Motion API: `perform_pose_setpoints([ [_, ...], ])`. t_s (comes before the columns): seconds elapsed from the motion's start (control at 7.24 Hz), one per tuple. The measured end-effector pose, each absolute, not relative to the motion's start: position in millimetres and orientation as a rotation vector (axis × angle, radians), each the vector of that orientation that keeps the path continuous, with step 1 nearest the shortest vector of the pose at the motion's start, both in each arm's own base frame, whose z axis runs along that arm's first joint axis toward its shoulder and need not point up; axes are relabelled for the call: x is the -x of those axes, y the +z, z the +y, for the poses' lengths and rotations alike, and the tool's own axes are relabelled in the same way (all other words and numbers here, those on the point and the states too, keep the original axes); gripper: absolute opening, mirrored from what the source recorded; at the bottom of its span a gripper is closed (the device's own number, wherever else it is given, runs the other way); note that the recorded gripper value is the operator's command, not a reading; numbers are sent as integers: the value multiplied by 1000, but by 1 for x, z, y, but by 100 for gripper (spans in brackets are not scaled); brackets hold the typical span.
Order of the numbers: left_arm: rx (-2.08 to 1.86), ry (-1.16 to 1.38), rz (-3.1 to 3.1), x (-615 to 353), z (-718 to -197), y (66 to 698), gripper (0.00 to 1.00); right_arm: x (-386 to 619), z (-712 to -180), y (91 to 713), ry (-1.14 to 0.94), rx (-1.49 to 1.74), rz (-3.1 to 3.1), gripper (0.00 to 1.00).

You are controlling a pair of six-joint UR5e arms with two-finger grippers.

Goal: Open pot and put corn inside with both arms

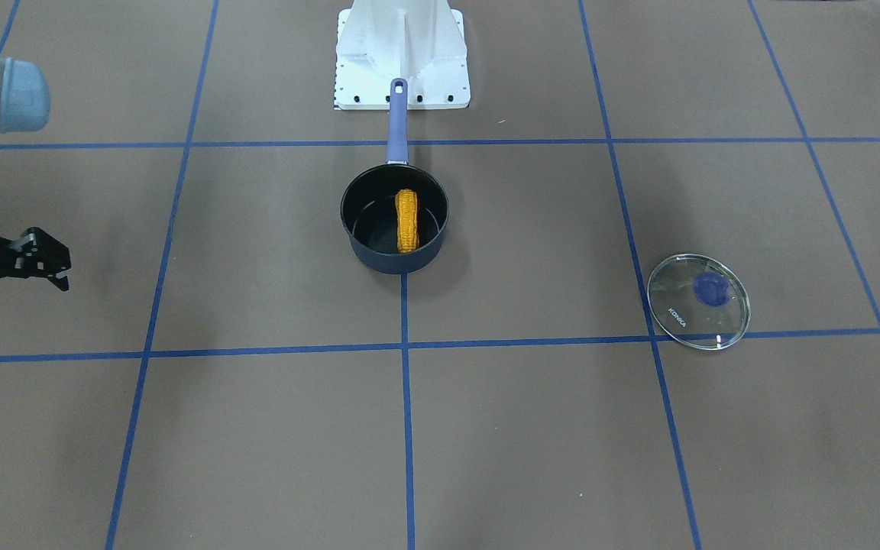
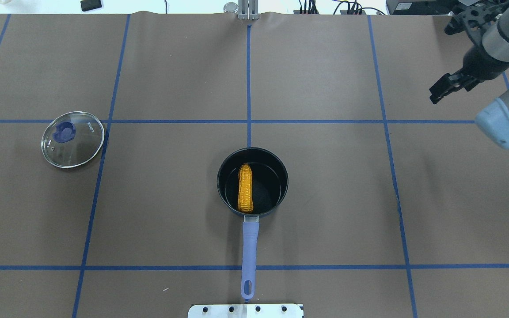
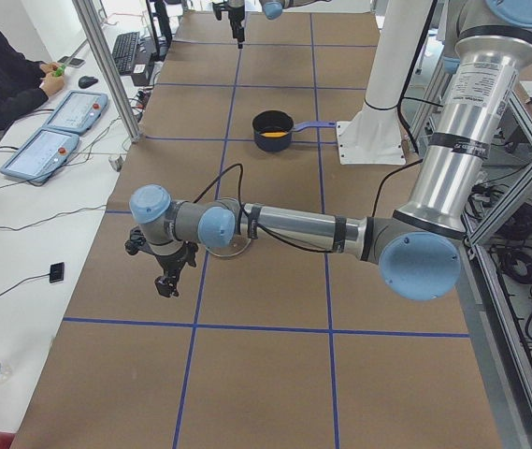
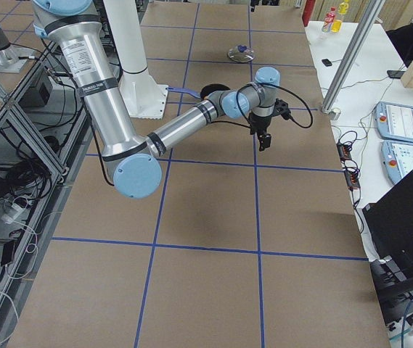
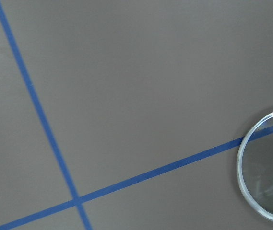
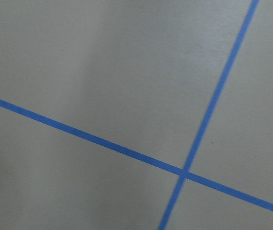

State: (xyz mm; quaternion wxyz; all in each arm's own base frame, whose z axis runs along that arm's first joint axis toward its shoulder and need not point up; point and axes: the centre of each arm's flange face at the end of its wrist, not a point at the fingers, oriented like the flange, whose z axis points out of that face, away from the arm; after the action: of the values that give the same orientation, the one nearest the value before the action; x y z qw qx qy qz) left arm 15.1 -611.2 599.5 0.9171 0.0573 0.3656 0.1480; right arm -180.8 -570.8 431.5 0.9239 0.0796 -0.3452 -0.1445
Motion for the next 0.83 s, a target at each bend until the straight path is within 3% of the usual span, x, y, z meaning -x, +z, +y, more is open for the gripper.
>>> perform_pose_setpoints([
  [0.83,-92,221,755,27,-586,632,99,31,-523,549,-38,-30,-752,100],
])
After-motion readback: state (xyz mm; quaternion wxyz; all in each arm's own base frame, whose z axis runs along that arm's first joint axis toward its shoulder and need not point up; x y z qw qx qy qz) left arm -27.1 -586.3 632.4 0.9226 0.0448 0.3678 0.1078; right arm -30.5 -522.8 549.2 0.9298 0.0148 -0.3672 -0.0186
